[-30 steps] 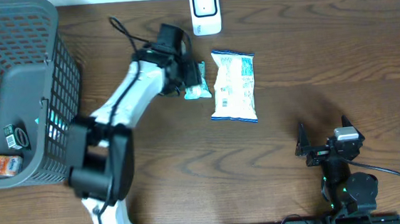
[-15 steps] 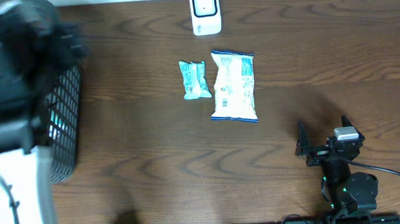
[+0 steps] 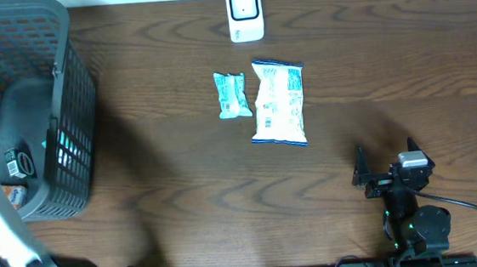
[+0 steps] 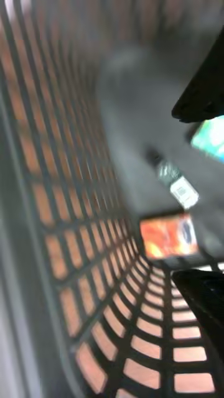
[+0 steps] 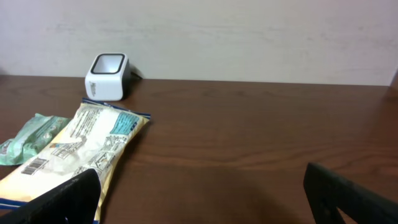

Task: Scan the item barcode
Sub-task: 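Reach into the basket and grasp the orange package with the left gripper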

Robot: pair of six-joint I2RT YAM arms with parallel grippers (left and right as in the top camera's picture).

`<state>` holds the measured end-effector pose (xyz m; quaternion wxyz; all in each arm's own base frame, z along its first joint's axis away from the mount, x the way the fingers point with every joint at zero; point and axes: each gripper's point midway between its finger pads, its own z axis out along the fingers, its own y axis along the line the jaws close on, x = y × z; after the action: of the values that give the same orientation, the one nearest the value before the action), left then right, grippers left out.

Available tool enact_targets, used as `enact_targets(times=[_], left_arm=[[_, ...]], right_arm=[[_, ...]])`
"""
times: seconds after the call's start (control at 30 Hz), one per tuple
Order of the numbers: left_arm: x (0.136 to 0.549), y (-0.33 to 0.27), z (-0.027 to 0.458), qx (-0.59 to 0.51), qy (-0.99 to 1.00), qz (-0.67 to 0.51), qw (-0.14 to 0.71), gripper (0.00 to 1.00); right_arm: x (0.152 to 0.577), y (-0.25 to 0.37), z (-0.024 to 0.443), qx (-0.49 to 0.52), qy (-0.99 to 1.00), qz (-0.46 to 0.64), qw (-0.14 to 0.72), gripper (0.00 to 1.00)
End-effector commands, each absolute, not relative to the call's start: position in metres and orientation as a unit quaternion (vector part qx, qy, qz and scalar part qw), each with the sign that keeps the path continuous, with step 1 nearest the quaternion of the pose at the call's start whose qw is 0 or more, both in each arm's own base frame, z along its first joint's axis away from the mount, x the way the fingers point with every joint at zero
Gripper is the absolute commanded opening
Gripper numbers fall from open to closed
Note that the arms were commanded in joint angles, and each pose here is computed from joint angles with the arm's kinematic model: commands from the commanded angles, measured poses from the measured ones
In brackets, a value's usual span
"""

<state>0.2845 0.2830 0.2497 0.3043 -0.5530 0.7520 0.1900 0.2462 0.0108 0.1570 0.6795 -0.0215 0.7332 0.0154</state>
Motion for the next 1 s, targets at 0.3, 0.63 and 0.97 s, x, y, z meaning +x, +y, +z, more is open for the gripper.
enact_targets(times=[0.3,0.63,0.97], left_arm=[[0.27,0.323,0.139,-0.606,0.743,0.24,0.152,0.31],[0.292,0.307,0.068,-0.599,0.779,0.16,0.093,0.19],[0.34,0.264,0.092,-0.55,0.822,-0.016,0.15,0.07]], right_arm=[[0.246,0.009,0.156,-0.022,0.734,0.011,0.679,0.99],[0.246,0.009,0.156,-0.022,0.734,0.011,0.679,0.99],[0.246,0.009,0.156,-0.022,0.734,0.011,0.679,0.99]])
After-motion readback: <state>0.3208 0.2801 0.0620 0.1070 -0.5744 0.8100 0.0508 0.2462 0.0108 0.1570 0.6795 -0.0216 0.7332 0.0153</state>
